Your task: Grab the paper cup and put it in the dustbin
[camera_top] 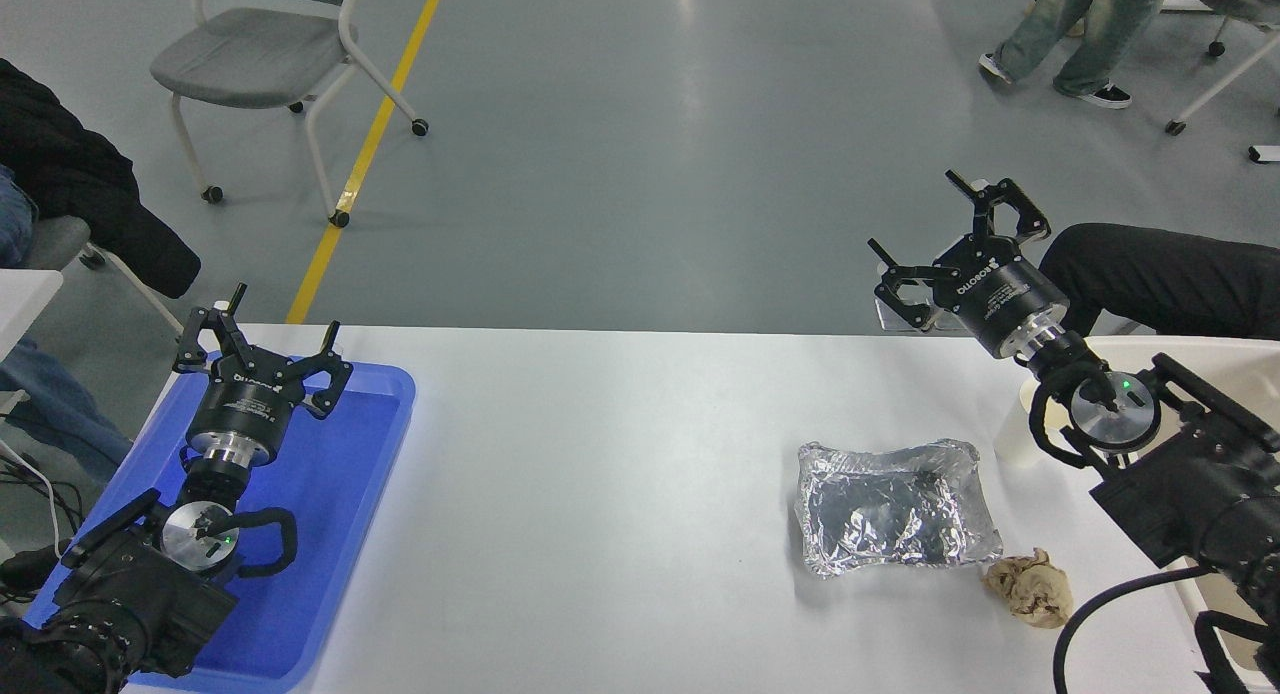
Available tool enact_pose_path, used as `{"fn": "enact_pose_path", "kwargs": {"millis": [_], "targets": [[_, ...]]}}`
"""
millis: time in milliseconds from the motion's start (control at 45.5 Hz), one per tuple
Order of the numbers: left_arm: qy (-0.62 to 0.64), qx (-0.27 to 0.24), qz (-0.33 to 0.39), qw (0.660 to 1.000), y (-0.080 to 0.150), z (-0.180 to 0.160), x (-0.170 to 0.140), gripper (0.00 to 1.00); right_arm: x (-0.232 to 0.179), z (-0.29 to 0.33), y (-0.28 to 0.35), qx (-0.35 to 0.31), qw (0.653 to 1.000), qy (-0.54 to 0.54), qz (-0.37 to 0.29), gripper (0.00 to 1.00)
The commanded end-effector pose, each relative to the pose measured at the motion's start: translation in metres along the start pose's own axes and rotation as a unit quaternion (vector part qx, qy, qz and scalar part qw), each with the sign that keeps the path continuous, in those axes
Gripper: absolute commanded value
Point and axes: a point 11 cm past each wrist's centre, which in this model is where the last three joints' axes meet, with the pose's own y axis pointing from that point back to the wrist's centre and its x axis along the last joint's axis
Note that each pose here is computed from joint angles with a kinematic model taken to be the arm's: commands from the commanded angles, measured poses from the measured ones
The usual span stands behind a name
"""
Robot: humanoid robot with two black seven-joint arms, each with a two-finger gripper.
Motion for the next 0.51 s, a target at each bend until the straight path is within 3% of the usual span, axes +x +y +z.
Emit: {"fn": "enact_pose_path", "kwargs": {"millis": [0,484], "targets": [[0.000,0.002,0.000,1.000,0.000,-0.001,0.000,1.00,0.001,0.002,0.001,-0.005,1.000,0.003,0.002,1.00],[0.002,0.002,-0.001,1.000,0.000,-0.003,-0.001,1.00,-0.013,0.000,-0.011,-0.015,0.999,0.024,-0.014,1.00]]}}
